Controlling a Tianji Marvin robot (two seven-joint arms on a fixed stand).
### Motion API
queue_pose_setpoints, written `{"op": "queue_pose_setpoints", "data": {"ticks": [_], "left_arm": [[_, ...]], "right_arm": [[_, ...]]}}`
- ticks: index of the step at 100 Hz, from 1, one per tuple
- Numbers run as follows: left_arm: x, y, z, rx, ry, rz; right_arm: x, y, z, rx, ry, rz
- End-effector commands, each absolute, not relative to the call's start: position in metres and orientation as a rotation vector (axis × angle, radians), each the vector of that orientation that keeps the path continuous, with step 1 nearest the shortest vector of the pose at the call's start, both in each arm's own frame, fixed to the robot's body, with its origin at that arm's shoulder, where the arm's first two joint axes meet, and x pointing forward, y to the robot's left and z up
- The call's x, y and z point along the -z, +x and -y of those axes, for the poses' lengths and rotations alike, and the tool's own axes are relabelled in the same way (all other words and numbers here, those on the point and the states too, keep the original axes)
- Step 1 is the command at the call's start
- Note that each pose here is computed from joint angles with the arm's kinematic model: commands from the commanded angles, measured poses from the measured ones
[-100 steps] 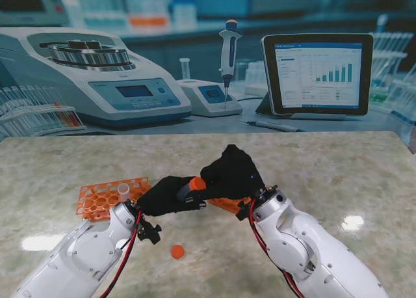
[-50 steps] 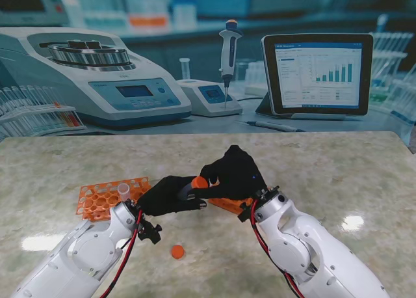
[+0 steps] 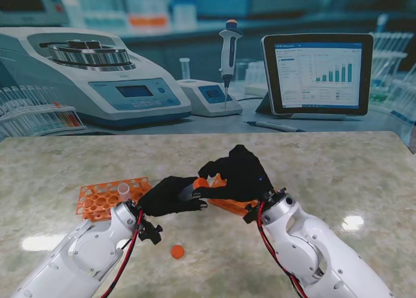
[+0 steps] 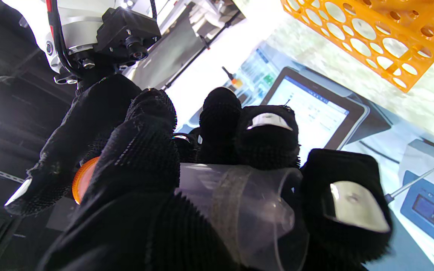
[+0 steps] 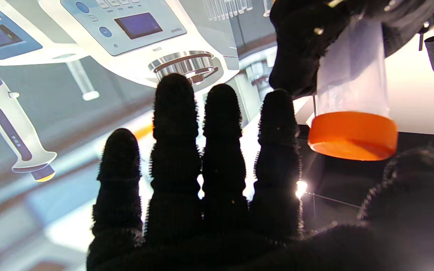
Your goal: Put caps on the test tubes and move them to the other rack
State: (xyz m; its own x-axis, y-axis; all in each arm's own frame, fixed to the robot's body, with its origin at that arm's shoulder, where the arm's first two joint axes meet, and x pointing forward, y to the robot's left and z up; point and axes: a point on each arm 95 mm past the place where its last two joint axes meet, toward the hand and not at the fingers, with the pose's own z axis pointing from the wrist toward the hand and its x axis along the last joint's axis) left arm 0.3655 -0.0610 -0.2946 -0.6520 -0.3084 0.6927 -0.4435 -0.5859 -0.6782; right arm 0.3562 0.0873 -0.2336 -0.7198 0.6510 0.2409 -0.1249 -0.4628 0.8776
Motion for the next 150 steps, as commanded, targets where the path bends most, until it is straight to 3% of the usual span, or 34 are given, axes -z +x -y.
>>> {"op": "queue_pose_setpoints", "data": {"ticks": [1, 150], "left_arm": [[0.294, 0.364, 0.062, -2.409, 1.26, 1.387], [0.294, 0.364, 0.063, -2.407, 1.259, 1.39]], "right_arm": [[0.233, 0.353, -0.088, -2.217, 0.78, -1.257], [0.227, 0.344, -0.094, -2.299, 0.725, -1.287]]}}
